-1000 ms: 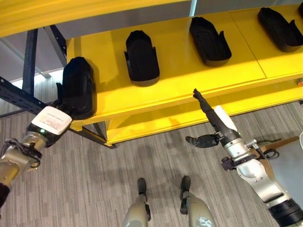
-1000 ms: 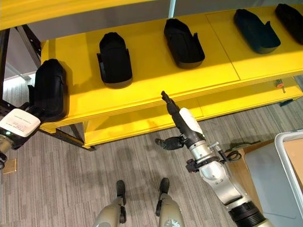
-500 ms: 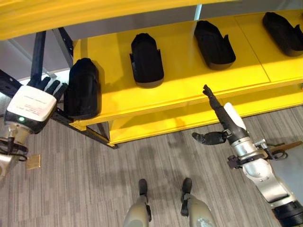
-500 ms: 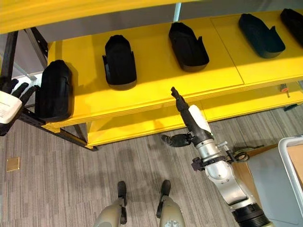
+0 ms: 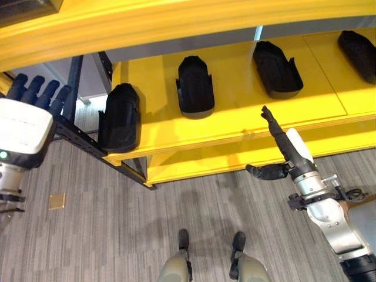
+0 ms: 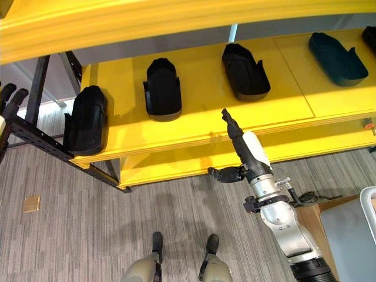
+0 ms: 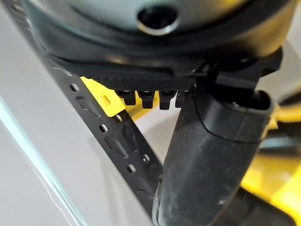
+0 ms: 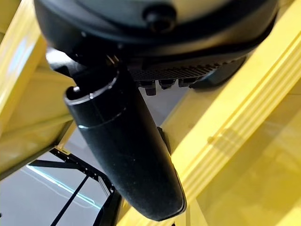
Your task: Move parts from the plastic box to the shelf.
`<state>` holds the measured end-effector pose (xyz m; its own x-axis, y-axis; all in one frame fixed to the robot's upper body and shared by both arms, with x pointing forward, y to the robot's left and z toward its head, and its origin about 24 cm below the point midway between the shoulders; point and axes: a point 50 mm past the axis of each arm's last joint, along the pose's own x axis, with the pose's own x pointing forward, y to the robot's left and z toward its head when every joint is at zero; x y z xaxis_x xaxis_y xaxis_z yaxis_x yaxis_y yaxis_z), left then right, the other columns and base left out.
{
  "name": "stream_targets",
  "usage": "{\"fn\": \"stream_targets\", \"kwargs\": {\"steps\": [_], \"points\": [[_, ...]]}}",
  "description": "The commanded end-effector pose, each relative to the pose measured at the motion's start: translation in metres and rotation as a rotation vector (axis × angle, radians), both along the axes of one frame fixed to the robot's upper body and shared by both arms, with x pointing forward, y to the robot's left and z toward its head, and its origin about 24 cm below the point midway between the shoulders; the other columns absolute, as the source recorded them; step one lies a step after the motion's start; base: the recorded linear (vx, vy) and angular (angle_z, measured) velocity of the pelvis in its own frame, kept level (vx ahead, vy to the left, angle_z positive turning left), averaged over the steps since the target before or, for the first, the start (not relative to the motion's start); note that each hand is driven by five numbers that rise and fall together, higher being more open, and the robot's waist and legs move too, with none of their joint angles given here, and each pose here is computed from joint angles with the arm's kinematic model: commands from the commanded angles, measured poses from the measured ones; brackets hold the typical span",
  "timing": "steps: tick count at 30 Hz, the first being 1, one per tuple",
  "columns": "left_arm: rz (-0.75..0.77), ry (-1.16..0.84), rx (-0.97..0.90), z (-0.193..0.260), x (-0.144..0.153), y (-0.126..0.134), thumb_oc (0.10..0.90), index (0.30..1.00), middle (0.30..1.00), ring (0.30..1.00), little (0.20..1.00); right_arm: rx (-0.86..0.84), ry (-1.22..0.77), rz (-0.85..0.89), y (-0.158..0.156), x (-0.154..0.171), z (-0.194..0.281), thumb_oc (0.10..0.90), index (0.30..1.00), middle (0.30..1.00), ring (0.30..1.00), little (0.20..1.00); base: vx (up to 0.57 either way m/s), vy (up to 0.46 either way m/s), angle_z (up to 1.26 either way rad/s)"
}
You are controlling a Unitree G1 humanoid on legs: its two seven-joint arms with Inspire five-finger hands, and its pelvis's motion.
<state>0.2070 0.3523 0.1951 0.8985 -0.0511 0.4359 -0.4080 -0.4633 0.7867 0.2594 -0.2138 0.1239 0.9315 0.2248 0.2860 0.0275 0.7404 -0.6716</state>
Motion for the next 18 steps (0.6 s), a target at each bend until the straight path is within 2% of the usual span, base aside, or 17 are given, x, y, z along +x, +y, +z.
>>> {"fn": "stream_targets", "kwargs": {"steps": [1, 11, 18], "points": [[-0.023, -0.182, -0.061, 0.041, -0.005, 0.003, 0.900, 1.000, 1.000, 1.000, 1.000, 0.063, -0.141, 0.078, 0.015, -0.003, 0.025, 0.900, 1.000, 1.000, 1.000, 1.000, 0.00, 0.000, 0.00], [-0.266, -0.174, -0.428, 0.000, -0.006, -0.044, 0.900, 1.000, 1.000, 1.000, 1.000, 0.117, -0.131, 0.112, 0.023, 0.001, 0.026, 0.900, 1.000, 1.000, 1.000, 1.000, 0.00, 0.004, 0.07], [-0.392, -0.120, -0.489, -0.017, -0.007, -0.075, 0.900, 1.000, 1.000, 1.000, 1.000, 0.135, -0.130, 0.145, 0.033, 0.003, 0.025, 0.900, 1.000, 1.000, 1.000, 1.000, 0.00, -0.007, 0.05]]}}
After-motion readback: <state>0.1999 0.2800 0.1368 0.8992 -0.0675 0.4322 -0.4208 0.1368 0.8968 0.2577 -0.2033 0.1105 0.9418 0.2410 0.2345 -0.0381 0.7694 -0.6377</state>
